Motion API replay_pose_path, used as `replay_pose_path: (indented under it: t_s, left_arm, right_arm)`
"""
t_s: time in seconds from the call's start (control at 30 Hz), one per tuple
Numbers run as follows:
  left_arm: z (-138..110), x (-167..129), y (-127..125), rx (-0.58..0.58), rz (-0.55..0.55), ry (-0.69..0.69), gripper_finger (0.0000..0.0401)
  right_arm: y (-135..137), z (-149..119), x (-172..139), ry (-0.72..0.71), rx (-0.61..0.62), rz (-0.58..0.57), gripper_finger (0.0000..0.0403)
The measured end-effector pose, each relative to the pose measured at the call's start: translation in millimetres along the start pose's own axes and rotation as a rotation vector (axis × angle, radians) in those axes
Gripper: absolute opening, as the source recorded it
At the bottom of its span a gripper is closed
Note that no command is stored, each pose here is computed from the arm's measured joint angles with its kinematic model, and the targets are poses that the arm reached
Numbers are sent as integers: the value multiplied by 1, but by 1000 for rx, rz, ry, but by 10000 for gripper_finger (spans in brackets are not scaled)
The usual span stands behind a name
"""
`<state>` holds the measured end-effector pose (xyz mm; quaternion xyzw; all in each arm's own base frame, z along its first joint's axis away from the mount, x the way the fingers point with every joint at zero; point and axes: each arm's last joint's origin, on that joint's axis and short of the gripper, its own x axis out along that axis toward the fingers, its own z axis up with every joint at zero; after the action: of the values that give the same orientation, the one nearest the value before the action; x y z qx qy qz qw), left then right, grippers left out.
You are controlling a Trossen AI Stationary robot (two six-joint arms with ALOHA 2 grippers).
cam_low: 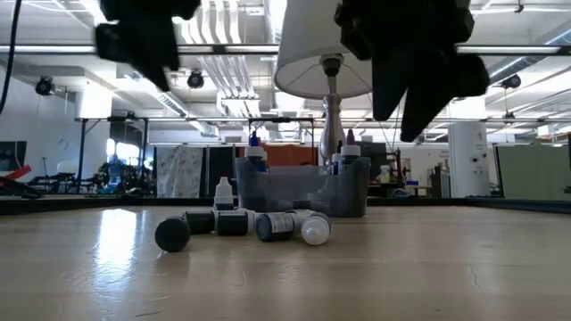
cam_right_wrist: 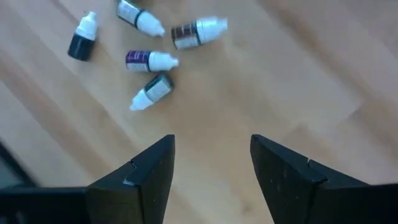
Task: Pick & Place food coloring
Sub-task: Put the small black food coloring bottle into the black bin
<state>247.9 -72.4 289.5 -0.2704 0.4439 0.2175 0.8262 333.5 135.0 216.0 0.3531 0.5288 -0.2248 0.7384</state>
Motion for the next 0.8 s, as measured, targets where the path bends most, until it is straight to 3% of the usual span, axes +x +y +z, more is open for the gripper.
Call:
replay_pose_path:
  t_s: [0.17,0.3,0.57,0.8]
  left_arm:
    - [-35,-4,6,-89,-20,34,177]
    - [-56,-7,14,-106,6,-15,177]
    - [-72,-5,43,31,39,-23,177]
    - [-86,4,67,69,69,-19,177]
  right_arm:
    - [9,5,11,43,196,89,203]
    - [16,5,17,38,314,142,203]
    - [24,-1,45,69,585,123,203]
    - [48,7,66,124,645,96,203]
